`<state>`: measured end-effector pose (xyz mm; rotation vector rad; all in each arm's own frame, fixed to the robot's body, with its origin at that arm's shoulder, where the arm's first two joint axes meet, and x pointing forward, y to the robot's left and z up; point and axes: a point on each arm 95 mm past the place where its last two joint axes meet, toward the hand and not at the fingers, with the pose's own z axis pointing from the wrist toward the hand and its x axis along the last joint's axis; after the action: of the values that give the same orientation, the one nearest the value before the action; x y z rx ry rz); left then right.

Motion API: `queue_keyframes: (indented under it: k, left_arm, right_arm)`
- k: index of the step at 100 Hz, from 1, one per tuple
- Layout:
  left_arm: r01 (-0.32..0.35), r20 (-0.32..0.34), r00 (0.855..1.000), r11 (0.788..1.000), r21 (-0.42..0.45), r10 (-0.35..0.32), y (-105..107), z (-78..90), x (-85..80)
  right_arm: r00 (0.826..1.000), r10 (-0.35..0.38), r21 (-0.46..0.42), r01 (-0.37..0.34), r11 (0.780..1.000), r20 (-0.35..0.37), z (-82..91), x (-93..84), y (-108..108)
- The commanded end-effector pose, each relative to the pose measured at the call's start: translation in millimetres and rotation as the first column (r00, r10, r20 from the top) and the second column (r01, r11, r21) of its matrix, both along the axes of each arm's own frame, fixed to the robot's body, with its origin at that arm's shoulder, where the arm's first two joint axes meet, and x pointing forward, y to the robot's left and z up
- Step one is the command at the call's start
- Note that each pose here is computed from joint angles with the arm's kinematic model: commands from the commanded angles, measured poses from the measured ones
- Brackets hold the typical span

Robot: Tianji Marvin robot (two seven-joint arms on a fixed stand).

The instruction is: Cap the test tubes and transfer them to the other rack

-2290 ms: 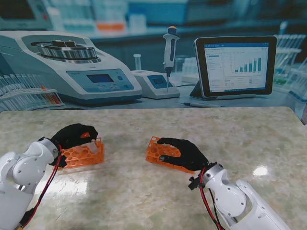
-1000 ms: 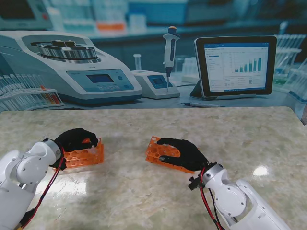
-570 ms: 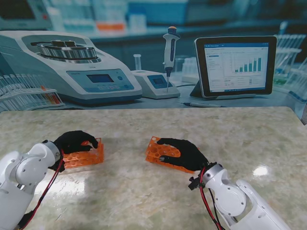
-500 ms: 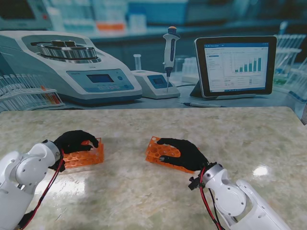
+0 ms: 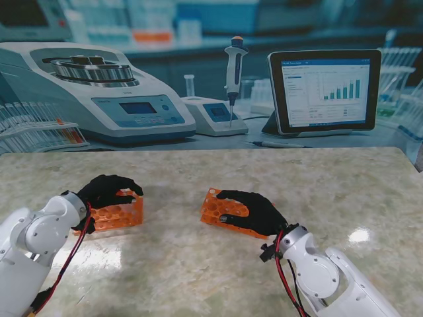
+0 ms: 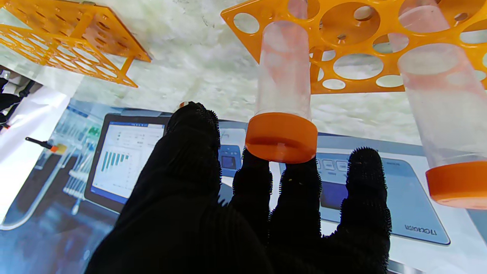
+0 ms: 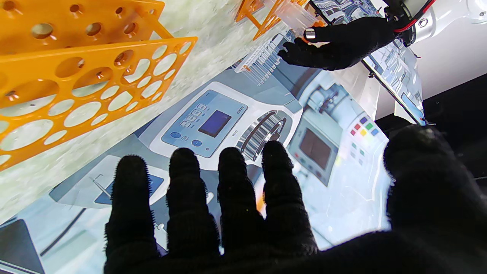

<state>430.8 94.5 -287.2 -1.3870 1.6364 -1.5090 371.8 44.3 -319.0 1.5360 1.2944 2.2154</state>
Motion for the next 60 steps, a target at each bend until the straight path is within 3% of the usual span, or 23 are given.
queue_keyframes:
  k: [1, 36, 60]
  left_arm:
    - [0.016, 0.016, 1.000, 1.000, 0.003, -0.016, -3.8, 6.0, -0.8]
    - [0.056, 0.040, 0.998, 0.998, -0.022, -0.055, -16.3, 21.8, 0.3]
    - [0.081, 0.079, 0.994, 0.992, -0.097, -0.073, -33.6, 30.9, -3.9]
  right_arm:
    - [1.000, 0.002, 0.002, -0.002, 1.000, -0.012, -2.8, -2.6, 1.0]
    - [1.000, 0.001, 0.003, -0.001, 1.000, -0.011, -2.7, -2.7, 0.4]
    - [1.000, 0.002, 0.004, -0.002, 1.000, -0.010, -2.5, -2.8, 0.1]
